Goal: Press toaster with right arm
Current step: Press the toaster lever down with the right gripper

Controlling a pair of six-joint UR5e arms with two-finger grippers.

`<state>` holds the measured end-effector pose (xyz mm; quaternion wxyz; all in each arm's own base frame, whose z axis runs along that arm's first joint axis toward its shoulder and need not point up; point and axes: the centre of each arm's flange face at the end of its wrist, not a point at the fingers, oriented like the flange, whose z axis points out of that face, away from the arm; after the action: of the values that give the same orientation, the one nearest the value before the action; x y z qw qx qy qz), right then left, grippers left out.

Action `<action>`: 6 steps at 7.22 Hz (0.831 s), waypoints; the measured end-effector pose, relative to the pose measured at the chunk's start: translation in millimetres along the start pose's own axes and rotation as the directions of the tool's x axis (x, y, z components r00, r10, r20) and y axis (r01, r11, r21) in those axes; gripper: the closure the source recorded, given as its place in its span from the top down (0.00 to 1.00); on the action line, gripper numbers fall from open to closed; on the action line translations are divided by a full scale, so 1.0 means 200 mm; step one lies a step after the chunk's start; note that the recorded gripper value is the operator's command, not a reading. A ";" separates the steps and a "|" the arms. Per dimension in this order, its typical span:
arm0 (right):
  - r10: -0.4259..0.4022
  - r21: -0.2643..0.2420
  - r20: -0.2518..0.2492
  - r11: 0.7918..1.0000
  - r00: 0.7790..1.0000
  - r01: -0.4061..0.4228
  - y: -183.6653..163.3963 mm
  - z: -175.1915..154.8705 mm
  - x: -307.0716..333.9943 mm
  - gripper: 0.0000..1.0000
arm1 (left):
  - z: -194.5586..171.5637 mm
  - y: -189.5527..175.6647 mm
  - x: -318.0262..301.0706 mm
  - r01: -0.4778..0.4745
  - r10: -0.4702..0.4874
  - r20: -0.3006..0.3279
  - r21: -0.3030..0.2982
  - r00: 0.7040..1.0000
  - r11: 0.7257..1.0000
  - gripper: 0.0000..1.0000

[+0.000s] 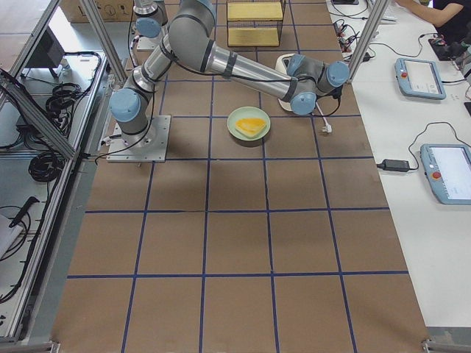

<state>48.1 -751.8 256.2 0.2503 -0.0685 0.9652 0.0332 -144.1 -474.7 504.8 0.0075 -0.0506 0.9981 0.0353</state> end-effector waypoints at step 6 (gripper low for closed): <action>-0.006 0.001 -0.010 1.000 1.000 0.006 -0.01 0.00 -0.01 1.00 | 0.00 0.00 0.00 0.000 0.000 0.000 0.001 1.000 1.000 1.00</action>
<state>50.0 -754.2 256.9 0.2454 -0.0716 0.9663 0.0313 -144.1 -474.7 505.1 0.0075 -0.0506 0.9981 0.0350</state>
